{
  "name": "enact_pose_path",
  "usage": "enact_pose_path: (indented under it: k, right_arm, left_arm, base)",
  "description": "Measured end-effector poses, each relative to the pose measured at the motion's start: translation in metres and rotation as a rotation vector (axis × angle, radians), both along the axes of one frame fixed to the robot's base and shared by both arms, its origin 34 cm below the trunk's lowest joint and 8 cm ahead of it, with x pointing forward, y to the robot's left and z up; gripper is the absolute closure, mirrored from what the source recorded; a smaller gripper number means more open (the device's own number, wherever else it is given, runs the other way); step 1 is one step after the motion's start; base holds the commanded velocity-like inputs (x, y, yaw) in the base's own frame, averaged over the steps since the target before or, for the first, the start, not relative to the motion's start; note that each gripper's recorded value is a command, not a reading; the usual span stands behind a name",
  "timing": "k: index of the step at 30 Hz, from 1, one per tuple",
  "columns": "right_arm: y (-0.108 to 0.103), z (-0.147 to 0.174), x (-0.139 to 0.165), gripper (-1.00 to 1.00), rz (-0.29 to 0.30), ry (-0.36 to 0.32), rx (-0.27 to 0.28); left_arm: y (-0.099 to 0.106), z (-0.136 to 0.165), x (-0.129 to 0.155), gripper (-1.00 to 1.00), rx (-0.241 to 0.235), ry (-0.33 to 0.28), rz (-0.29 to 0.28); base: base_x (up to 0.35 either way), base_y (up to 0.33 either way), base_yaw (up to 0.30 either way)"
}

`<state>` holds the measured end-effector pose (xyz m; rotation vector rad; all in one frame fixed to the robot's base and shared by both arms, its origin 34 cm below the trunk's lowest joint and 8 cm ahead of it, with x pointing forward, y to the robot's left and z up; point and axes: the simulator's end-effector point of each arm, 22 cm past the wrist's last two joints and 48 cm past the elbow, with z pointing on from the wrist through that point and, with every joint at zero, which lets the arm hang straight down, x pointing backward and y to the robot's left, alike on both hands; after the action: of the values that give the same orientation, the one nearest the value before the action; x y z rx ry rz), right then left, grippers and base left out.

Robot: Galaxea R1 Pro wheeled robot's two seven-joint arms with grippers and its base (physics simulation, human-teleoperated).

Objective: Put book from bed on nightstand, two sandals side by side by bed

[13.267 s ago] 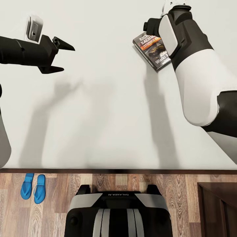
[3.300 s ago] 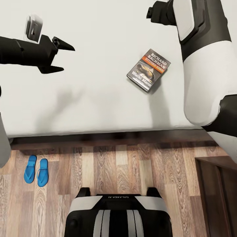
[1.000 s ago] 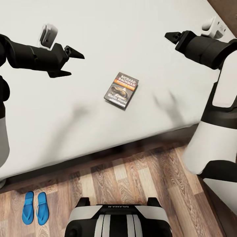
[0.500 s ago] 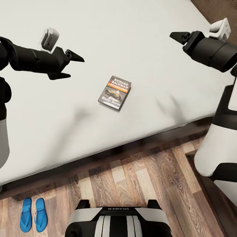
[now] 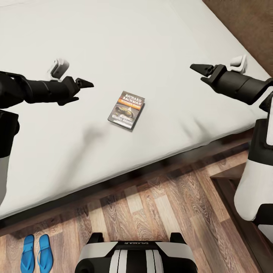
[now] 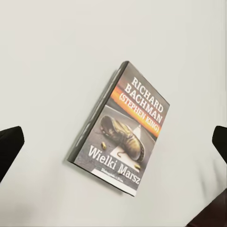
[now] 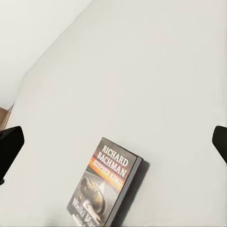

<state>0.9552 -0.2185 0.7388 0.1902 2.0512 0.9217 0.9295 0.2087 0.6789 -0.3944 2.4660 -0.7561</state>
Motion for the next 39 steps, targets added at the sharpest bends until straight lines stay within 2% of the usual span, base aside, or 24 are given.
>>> enact_pose_path:
  k: [7,16,18,20,24,31,33,34,39]
  right_arm:
    - [-0.004,-0.036,-0.029,-1.00,0.022,0.076,-0.008]
    - [-0.011,-0.045,-0.073,-1.00,0.135,0.089,0.044]
    - [-0.017,-0.051,-0.092,-1.00,0.172,0.103,0.056]
    - [-0.018,-0.053,-0.099,-1.00,0.185,0.109,0.065]
    - [-0.020,-0.082,-0.140,-1.00,0.215,0.189,0.094]
    - [-0.022,-0.121,-0.197,-1.00,0.220,0.315,0.121]
    - [-0.023,-0.128,-0.207,-1.00,0.212,0.330,0.123]
    - [-0.023,-0.127,-0.207,-1.00,0.212,0.329,0.124]
    - [-0.025,-0.141,-0.232,-1.00,0.200,0.370,0.132]
  left_arm:
    - [0.002,0.008,-0.003,-1.00,-0.055,-0.078,-0.041]
    - [-0.007,0.022,-0.008,-1.00,-0.105,-0.118,-0.080]
    - [-0.013,0.029,-0.010,-1.00,-0.133,-0.131,-0.102]
    - [-0.016,0.033,-0.012,-1.00,-0.146,-0.138,-0.113]
    - [-0.030,0.027,-0.033,-1.00,-0.226,-0.122,-0.167]
    - [-0.046,0.020,-0.061,-1.00,-0.307,-0.092,-0.222]
    - [-0.053,0.024,-0.068,-1.00,-0.343,-0.093,-0.247]
    - [-0.053,0.025,-0.068,-1.00,-0.343,-0.095,-0.248]
    - [-0.069,0.036,-0.085,-1.00,-0.449,-0.104,-0.294]
  base:
    - [0.000,0.000,-0.080]
    - [0.000,0.000,-0.079]
    - [0.000,0.000,-0.078]
    - [0.000,0.000,-0.078]
    - [0.000,0.000,-0.078]
    - [0.000,0.000,-0.078]
    - [0.000,0.000,-0.078]
    - [0.000,0.000,-0.078]
    - [0.000,0.000,-0.078]
